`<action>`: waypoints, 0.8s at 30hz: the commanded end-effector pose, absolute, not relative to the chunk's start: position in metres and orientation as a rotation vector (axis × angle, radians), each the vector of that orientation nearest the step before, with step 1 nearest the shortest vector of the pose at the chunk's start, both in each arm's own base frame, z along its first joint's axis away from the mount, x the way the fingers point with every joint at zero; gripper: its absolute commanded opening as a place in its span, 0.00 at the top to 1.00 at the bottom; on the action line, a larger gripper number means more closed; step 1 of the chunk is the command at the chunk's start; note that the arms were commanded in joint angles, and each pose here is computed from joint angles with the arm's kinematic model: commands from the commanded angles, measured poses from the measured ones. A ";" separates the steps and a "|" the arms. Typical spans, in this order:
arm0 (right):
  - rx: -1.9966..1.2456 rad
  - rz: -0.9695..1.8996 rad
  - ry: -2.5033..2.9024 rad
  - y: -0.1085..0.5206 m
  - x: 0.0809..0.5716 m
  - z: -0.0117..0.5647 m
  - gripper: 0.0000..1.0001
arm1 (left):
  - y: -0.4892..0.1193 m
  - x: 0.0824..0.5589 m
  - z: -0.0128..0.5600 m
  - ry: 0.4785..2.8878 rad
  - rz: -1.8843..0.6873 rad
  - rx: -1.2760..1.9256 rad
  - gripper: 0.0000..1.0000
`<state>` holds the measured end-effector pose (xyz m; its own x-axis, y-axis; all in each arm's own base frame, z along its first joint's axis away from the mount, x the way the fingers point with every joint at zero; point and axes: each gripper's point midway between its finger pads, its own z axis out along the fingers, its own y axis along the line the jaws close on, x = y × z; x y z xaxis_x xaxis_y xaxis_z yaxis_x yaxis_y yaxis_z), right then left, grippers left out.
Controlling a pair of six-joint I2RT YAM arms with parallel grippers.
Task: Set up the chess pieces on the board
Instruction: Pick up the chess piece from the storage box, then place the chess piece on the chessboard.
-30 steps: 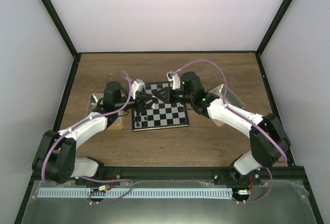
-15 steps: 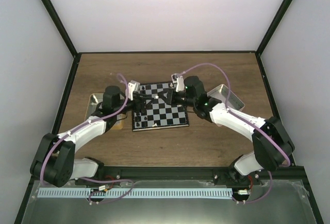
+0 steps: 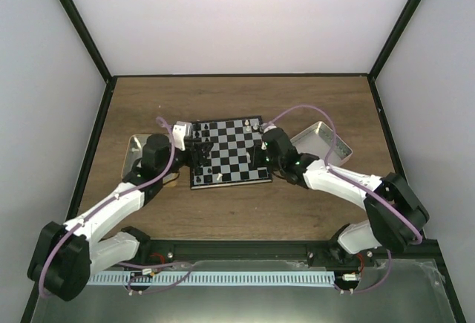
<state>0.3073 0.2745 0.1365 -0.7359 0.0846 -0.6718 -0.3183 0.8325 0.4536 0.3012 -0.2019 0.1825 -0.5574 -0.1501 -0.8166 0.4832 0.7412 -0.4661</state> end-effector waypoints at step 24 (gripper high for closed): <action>-0.163 0.261 2.294 0.288 0.421 0.089 0.93 | -0.188 0.296 0.191 1.978 -0.793 0.203 0.36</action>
